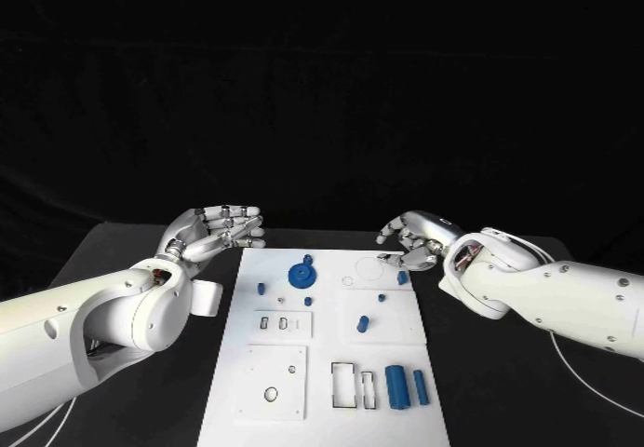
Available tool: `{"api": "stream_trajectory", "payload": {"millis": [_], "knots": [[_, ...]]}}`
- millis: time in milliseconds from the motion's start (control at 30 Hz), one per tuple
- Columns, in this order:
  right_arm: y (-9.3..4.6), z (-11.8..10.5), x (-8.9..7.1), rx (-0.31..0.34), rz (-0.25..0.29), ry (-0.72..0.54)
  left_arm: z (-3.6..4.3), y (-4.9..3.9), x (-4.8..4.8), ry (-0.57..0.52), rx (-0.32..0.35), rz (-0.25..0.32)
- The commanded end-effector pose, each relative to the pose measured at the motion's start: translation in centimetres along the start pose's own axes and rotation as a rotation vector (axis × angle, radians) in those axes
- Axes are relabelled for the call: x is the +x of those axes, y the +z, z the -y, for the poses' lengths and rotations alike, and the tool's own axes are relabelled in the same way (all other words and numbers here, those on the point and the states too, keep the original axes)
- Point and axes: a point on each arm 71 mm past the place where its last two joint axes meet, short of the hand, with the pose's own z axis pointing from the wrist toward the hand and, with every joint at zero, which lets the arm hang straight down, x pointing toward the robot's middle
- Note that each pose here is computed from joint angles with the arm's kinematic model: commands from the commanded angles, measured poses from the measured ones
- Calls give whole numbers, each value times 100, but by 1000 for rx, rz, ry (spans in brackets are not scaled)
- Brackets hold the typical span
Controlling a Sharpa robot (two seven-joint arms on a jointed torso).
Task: Assemble the parts on the task board
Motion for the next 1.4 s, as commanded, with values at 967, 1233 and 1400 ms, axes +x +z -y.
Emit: {"api": "stream_trajectory", "payload": {"millis": [967,1233,1400], "knots": [[-455,559,102,13,-63,117,-8,30,41,-12,14,-35],[-407,549,211,15,-71,93,-8,28,37,-12,13,-35],[-397,543,284,16,-86,87,-9,26,33,-12,12,-35]]}}
